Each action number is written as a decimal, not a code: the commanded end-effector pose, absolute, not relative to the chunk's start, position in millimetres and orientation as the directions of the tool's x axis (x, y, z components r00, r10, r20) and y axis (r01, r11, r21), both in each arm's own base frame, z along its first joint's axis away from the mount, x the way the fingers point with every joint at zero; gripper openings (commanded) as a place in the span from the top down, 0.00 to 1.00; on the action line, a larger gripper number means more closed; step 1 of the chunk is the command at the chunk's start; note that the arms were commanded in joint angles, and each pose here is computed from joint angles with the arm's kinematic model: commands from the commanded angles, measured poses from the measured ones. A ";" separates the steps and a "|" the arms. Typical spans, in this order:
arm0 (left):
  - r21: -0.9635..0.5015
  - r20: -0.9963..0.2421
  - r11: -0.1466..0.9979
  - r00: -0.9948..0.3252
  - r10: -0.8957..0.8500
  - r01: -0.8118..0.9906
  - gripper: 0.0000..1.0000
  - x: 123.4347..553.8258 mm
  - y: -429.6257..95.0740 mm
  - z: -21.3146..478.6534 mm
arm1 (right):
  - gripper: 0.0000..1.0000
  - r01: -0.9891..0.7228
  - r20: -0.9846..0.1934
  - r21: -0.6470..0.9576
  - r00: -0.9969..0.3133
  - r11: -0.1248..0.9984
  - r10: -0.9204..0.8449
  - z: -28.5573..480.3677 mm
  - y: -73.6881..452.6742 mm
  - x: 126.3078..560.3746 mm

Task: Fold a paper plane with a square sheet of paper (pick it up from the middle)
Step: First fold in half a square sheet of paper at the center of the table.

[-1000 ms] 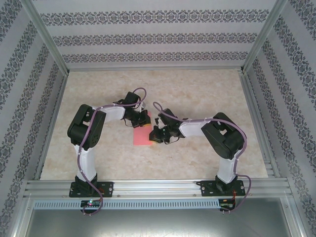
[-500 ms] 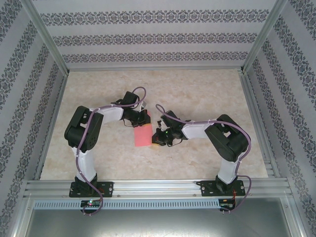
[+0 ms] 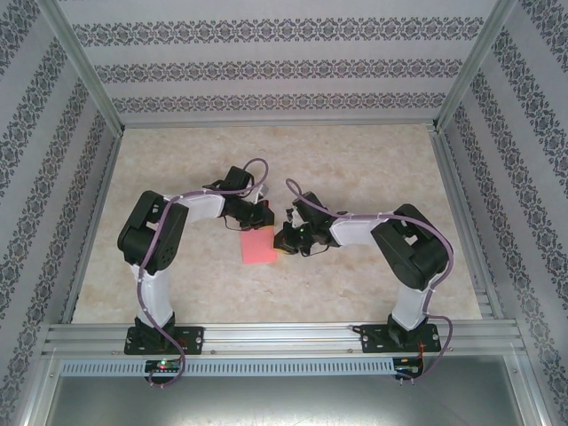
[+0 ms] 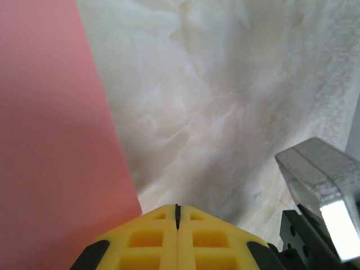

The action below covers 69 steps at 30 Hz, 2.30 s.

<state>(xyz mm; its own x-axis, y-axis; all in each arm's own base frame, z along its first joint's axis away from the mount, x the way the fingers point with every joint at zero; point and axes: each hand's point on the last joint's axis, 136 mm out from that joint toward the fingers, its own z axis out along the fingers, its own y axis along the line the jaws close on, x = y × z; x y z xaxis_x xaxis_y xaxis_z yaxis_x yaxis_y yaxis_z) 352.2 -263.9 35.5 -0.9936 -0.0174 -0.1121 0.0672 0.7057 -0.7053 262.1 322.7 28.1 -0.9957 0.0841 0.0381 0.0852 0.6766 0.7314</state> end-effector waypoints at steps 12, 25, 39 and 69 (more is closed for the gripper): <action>-0.613 -0.161 0.755 -0.972 0.169 0.233 1.00 350.9 -260.1 9.3 | 1.00 0.108 0.093 0.641 -0.994 0.760 0.062 -7.4 311.2 260.0; -0.593 -0.210 0.772 -0.969 0.128 0.231 1.00 384.1 -232.0 -1.2 | 1.00 0.164 0.192 0.552 -0.979 0.817 0.067 -33.5 277.8 227.9; -0.609 -0.238 0.779 -0.971 -0.001 0.148 1.00 437.6 -187.1 6.2 | 1.00 0.184 0.232 0.530 -0.970 0.828 0.067 -37.6 272.6 213.6; -0.657 -0.314 0.753 -0.921 -0.232 0.035 1.00 423.0 -202.6 77.5 | 1.00 -0.046 -0.086 0.753 -0.996 0.656 0.029 58.1 350.4 314.8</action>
<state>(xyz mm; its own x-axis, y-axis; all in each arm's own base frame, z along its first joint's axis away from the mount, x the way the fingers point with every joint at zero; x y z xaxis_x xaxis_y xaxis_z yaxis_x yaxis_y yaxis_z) 426.6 -189.4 70.7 -0.9367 -0.1775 -0.3017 0.0633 0.7617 -0.6448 292.6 344.5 55.8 -0.9988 0.0228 -0.0423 -0.0168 0.6578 0.7530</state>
